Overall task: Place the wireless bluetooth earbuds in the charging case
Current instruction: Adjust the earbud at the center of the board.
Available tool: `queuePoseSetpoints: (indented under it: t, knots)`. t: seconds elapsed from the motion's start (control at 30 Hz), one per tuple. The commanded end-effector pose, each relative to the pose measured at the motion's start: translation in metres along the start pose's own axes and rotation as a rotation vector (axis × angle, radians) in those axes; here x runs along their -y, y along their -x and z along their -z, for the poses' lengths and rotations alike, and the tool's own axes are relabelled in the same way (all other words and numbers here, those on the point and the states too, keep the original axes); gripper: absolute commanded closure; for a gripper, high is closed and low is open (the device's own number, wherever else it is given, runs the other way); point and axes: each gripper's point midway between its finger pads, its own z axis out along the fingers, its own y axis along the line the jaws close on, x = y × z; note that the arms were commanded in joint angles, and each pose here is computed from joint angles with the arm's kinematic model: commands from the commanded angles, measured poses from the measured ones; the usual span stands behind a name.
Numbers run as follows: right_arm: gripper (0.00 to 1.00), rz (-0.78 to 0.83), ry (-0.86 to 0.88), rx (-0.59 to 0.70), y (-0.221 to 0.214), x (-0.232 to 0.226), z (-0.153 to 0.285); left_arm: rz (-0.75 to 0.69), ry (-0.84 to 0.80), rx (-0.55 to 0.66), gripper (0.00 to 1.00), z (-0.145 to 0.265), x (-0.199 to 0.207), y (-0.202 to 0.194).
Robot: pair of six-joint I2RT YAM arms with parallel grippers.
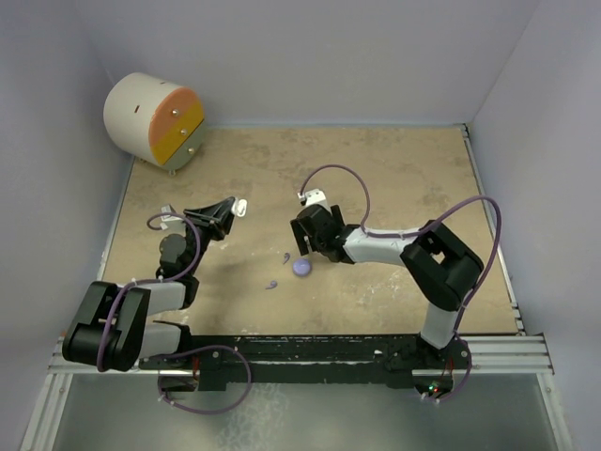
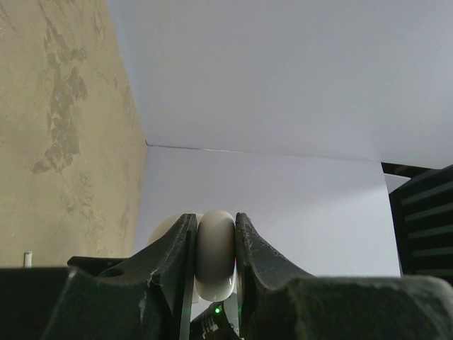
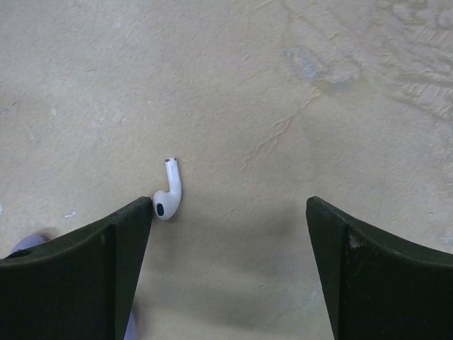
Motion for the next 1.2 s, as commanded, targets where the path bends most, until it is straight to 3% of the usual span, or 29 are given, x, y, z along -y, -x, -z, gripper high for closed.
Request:
queuePoseSetpoints:
  t: [0.0, 0.4, 0.67, 1.17]
  knots:
    - [0.09, -0.004, -0.039, 0.052, 0.023, 0.012, -0.005, -0.006, -0.077, -0.019, 1.00, 0.003, 0.018, -0.003]
    - [0.08, -0.057, -0.085, 0.117, 0.068, 0.046, -0.023, -0.007, -0.073, -0.013, 1.00, 0.004, 0.016, 0.000]
    - [0.09, -0.071, -0.065, 0.205, 0.107, 0.050, 0.003, -0.006, -0.076, -0.013, 1.00, 0.005, 0.017, 0.000]
    - [0.11, -0.074, -0.042, 0.064, 0.038, 0.053, 0.031, -0.002, -0.087, -0.016, 1.00, 0.005, 0.021, 0.000]
